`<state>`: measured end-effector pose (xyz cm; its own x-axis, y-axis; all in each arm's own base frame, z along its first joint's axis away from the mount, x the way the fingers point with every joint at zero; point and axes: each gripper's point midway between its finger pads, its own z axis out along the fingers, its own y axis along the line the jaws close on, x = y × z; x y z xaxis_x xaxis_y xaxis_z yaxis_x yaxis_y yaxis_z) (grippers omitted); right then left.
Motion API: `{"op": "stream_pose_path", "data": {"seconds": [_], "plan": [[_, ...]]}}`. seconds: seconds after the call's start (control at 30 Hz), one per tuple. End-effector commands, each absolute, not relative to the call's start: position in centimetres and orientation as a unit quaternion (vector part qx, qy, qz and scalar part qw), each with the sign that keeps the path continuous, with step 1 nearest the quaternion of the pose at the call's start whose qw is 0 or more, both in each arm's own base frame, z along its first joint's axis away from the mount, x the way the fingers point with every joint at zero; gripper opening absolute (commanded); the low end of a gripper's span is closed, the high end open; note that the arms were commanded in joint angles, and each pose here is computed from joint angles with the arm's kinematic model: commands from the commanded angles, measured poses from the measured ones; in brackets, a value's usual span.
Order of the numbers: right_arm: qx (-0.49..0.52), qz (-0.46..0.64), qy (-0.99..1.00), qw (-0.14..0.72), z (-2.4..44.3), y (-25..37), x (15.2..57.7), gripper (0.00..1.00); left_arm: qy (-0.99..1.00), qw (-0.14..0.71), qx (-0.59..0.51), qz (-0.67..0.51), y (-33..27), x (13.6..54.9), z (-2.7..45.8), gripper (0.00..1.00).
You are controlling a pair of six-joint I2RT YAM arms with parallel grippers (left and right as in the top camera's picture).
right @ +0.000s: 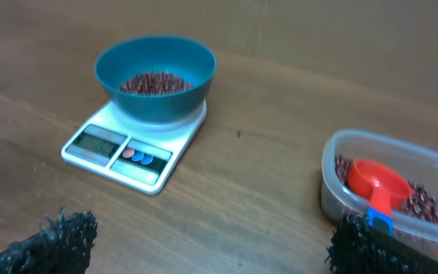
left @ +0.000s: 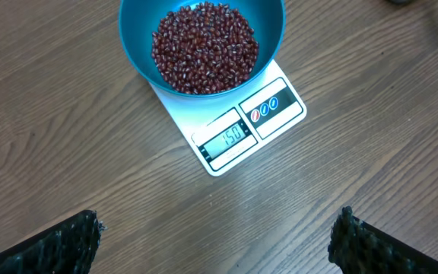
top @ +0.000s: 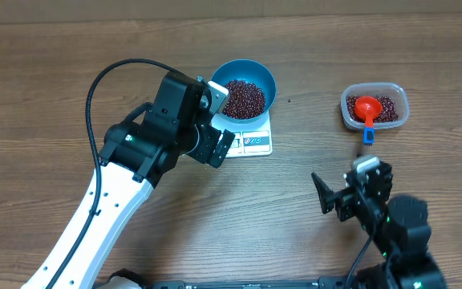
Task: Scoop item into bowl and weigh 150g on scale
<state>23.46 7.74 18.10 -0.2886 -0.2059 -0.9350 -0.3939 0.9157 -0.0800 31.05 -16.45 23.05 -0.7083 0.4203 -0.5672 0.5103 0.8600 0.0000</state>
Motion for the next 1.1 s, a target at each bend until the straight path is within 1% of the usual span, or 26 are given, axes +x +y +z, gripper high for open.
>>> {"op": "stream_pose_path", "data": {"seconds": [0.0,0.17,0.27,0.53,1.07], "plan": [[-0.188,0.092,0.768,0.605,17.3,7.9,23.0,1.0,0.922,0.286,0.247,-0.081,-16.4,31.1,23.0,1.0],[-0.173,0.097,0.715,0.67,16.7,7.9,23.2,1.0,0.922,0.286,0.247,-0.081,-16.4,31.1,23.0,1.0],[-0.136,0.099,0.693,0.701,17.6,7.1,23.6,1.0,0.922,0.286,0.247,-0.081,-16.4,31.1,23.0,1.0],[-0.121,0.083,0.702,0.697,17.2,6.3,23.8,1.0,0.922,0.286,0.247,-0.081,-16.4,31.1,23.0,1.0],[-0.122,0.083,0.702,0.697,17.2,6.3,23.8,1.0,0.922,0.286,0.247,-0.081,-16.4,31.1,23.0,0.99]]}}
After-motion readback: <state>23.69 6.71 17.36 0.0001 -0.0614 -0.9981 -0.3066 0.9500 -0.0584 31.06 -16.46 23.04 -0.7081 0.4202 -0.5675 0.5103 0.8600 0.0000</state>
